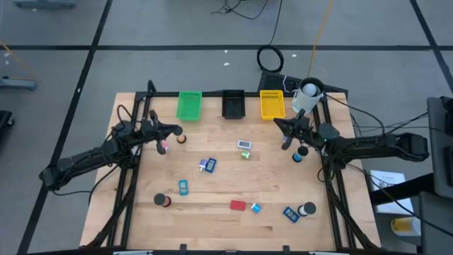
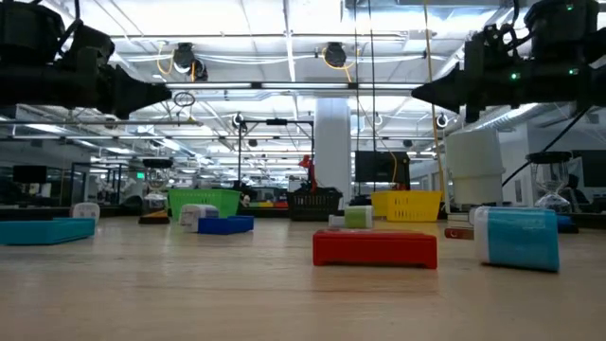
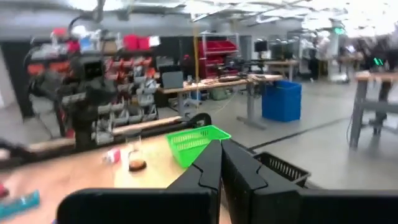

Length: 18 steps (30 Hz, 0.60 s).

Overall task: Pick & Place Office items
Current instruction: Put the green charger adapter into the yellow bin

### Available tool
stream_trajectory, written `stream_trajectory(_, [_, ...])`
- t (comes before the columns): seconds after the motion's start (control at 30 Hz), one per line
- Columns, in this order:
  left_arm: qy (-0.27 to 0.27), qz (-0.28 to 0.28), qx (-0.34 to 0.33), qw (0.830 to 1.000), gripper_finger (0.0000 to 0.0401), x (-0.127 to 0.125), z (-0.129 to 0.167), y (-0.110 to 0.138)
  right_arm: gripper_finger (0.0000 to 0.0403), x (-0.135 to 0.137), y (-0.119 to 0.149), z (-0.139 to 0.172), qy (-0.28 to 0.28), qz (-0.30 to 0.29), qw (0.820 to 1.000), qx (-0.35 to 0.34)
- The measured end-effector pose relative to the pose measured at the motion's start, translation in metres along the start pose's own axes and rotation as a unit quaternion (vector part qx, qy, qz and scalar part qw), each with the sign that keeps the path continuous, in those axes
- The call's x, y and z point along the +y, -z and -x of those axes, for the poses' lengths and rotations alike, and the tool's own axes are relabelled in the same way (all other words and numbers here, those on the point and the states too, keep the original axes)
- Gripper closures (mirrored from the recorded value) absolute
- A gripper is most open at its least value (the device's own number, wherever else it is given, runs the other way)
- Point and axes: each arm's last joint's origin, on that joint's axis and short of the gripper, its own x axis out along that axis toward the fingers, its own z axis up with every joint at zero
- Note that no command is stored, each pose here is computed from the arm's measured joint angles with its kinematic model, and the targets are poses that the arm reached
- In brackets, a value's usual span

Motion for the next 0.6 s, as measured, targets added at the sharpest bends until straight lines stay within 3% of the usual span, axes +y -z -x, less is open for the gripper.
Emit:
stream_trajectory(0.17, [-0.001, -0.003, -0.003, 1.0, 0.038, 0.0, 0.0, -0.001, 0.0403, -0.01, -0.013, -0.001, -0.006, 0.024, 0.997, -0.066])
stream_trajectory(0.3, [-0.012, -0.02, -0.039, 0.999, 0.0387, 0.001, 0.0, -0.008, 0.0403, -0.015, -0.011, -0.002, -0.019, 0.012, 0.998, -0.058])
stream_trajectory(0.53, [-0.011, 0.039, -0.054, 0.998, 0.0393, 0.002, -0.001, -0.011, 0.0403, -0.018, -0.021, -0.009, -0.027, 0.03, 0.995, -0.086])
stream_trajectory(0.6, [-0.036, 0.022, -0.055, 0.998, 0.0391, 0.003, -0.002, -0.011, 0.0403, -0.018, -0.032, -0.018, -0.025, 0.054, 0.993, -0.104])
